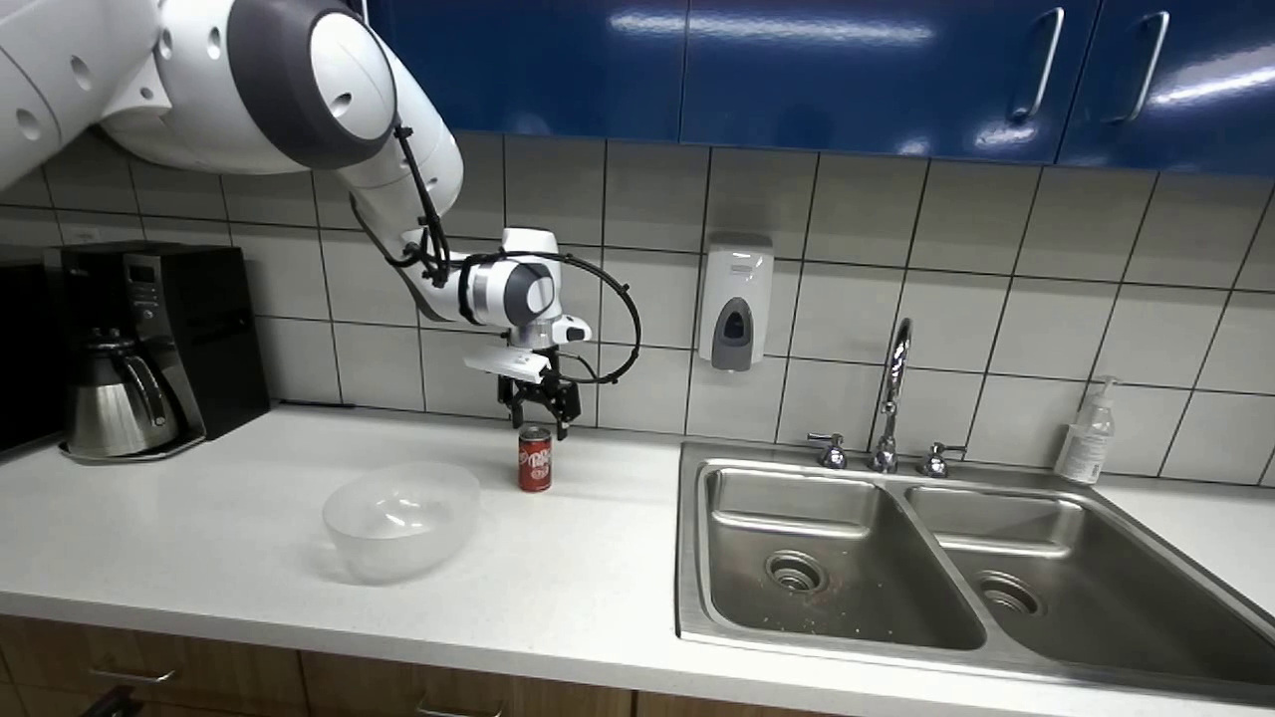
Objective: Place the soda can into the bowl
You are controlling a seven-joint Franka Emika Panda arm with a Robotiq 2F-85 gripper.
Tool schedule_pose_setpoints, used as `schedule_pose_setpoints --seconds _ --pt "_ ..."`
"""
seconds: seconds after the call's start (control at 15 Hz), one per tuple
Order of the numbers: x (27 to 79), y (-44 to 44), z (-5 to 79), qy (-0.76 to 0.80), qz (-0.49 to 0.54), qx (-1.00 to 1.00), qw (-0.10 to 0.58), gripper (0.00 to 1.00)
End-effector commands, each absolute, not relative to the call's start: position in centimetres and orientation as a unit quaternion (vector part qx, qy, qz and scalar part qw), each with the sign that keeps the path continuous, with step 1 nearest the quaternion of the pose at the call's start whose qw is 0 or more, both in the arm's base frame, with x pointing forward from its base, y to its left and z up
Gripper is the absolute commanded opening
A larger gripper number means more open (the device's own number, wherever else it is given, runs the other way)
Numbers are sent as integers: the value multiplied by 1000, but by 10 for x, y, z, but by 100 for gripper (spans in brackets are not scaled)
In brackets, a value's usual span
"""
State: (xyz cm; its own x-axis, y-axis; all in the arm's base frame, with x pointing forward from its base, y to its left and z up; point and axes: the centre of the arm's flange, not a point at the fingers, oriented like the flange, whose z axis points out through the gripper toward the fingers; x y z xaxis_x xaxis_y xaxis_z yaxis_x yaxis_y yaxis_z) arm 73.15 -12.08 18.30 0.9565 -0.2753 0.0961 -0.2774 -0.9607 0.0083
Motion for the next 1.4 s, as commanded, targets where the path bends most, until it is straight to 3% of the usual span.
schedule_pose_setpoints --seconds 0.0,1.33 --pt "749 -118 179 -138 37 990 3 100" --pt "752 -114 166 -130 5 991 10 100"
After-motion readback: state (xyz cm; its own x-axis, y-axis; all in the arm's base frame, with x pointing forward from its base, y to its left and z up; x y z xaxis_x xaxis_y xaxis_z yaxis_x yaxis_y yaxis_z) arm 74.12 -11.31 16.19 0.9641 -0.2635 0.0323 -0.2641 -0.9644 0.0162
